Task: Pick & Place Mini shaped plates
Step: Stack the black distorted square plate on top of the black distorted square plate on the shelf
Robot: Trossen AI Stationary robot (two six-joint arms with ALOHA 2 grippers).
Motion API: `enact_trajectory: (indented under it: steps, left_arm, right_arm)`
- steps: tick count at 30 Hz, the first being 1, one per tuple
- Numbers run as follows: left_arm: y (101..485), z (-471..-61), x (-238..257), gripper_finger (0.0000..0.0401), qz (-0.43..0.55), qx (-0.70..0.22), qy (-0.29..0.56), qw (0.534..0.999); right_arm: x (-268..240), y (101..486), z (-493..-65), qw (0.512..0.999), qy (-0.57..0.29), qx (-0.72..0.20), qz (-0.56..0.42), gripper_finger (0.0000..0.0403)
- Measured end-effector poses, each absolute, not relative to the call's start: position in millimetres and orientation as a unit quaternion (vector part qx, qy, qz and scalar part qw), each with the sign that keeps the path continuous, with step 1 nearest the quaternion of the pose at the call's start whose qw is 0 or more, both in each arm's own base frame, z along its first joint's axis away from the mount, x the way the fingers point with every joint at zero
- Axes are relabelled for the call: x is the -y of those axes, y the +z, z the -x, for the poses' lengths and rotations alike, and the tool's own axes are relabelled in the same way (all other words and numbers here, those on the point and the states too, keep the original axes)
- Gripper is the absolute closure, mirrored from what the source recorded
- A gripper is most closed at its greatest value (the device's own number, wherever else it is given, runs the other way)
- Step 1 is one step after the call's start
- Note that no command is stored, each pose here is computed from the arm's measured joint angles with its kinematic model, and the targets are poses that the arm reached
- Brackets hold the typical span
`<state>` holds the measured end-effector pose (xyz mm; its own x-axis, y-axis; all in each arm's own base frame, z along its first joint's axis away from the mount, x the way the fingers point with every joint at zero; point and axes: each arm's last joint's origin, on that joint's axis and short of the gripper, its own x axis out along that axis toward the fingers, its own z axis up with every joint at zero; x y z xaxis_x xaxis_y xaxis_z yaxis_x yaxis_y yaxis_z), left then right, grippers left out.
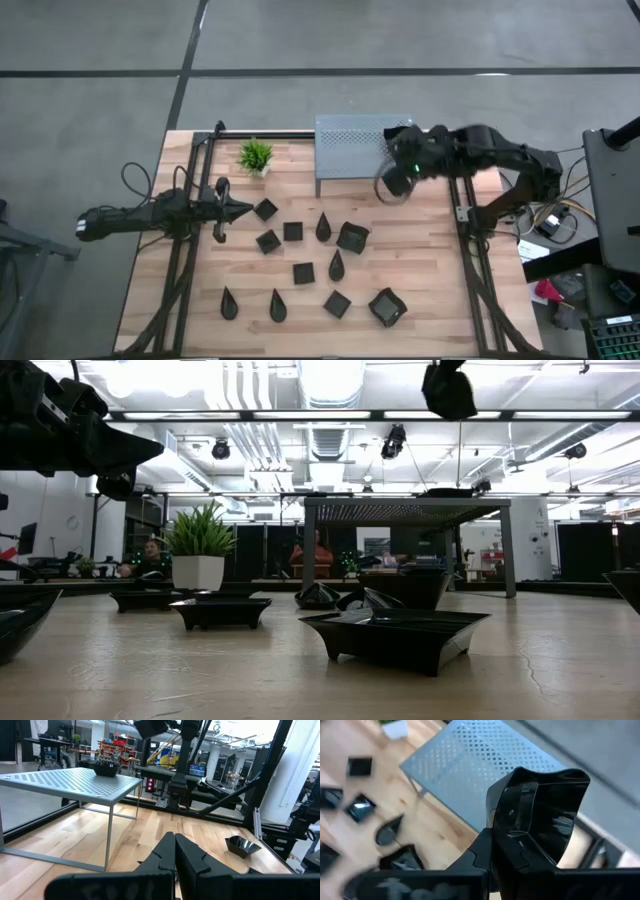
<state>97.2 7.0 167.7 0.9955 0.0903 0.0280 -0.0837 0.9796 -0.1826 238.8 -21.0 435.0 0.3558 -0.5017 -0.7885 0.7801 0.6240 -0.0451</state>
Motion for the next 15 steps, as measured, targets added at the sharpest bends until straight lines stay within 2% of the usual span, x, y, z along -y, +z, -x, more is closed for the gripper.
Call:
enact_trajectory:
  steps: [5, 9, 15]
  left_arm:
    - [168, -97, -7, 0.0396, 0.091, 0.018, 0.044, 0.995]
    - [168, -97, -7, 0.0396, 0.091, 0.018, 0.044, 0.995]
    - [168, -97, -7, 0.0396, 0.091, 0.018, 0.044, 0.995]
  right_arm:
    - [56, 436, -261, 0.770, -0.436, -0.386, -0.260, 0.0394]
    - [86, 424, -276, 0.731, -0.467, -0.409, -0.282, 0.0394]
    - [127, 404, -284, 0.700, -0.460, -0.455, -0.302, 0.0394]
